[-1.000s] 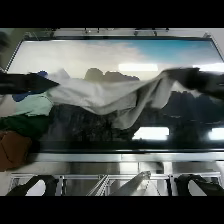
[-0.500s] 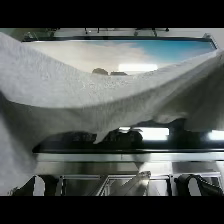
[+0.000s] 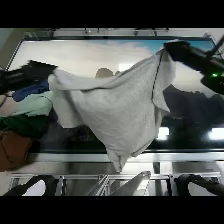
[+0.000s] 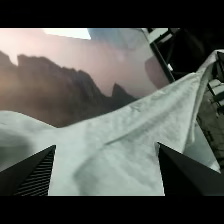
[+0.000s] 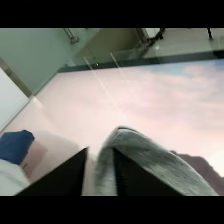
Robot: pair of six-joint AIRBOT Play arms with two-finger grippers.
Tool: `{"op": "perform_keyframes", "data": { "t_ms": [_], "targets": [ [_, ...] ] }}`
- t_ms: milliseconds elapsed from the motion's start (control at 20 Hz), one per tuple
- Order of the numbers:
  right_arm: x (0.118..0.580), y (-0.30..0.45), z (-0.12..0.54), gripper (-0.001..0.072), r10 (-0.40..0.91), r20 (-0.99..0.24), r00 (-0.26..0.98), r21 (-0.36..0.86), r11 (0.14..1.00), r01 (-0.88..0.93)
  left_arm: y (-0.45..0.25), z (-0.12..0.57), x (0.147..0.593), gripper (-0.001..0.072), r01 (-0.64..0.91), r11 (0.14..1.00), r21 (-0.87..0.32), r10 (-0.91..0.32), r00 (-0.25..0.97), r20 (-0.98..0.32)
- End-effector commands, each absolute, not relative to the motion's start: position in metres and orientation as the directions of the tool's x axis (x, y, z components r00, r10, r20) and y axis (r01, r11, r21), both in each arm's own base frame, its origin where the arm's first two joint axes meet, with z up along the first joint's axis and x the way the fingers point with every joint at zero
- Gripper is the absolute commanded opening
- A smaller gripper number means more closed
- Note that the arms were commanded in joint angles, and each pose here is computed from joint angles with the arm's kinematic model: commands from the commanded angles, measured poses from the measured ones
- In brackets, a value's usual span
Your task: Fold the shirts.
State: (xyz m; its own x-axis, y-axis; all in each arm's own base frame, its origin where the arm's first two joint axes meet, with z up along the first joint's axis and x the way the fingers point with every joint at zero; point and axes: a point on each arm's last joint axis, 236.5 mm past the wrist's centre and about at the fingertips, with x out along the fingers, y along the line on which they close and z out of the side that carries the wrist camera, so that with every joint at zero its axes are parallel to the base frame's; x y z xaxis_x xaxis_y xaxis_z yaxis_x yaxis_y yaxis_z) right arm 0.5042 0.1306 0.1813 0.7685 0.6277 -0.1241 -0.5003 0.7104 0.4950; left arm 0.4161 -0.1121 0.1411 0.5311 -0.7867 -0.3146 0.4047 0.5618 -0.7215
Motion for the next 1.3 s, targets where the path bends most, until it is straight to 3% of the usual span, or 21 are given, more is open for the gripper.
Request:
{"op": "perform_keyframes", "data": {
  "t_ms": [0,50,150,200,400,650,950,1250],
  "targets": [
    [0.540,0.121,0.113,0.0408,0.649,-0.233,0.724,0.638,0.664,-0.390,-0.131,0.065,0.444,0.0714,0.313,0.457,-0.832,-0.869,0.357,-0.343],
    [0.536,0.107,0.114,0.0466,0.658,-0.251,0.710,0.664,0.651,-0.369,-0.124,0.065,0.448,0.0714,0.301,0.431,-0.851,-0.883,0.335,-0.329],
    [0.512,0.074,0.112,0.0457,0.690,-0.314,0.652,0.716,0.623,-0.314,-0.105,0.072,0.449,0.0714,0.272,0.391,-0.879,-0.901,0.308,-0.305],
    [0.492,0.061,0.105,0.0419,0.716,-0.358,0.599,0.733,0.613,-0.295,-0.091,0.070,0.443,0.0714,0.246,0.402,-0.882,-0.898,0.293,-0.327],
    [0.424,0.033,0.051,0.0375,0.739,-0.439,0.511,0.828,0.554,-0.089,-0.032,0.021,0.391,0.0713,0.051,0.592,-0.805,-0.789,0.240,-0.565],
    [0.334,0.061,-0.025,0.0358,0.714,-0.511,0.478,0.849,0.506,0.151,0.014,-0.042,0.315,0.0712,-0.214,0.682,-0.699,-0.677,0.174,-0.715],
    [0.310,0.080,-0.027,0.0359,0.757,-0.479,0.446,0.871,0.472,0.134,0.054,-0.103,0.268,0.0713,-0.374,0.786,-0.492,-0.506,0.068,-0.860],
    [0.311,0.083,-0.018,0.0359,0.762,-0.460,0.457,0.877,0.471,0.097,0.052,-0.123,0.275,0.0713,-0.412,0.754,-0.511,-0.537,0.061,-0.841]
  ]
}}
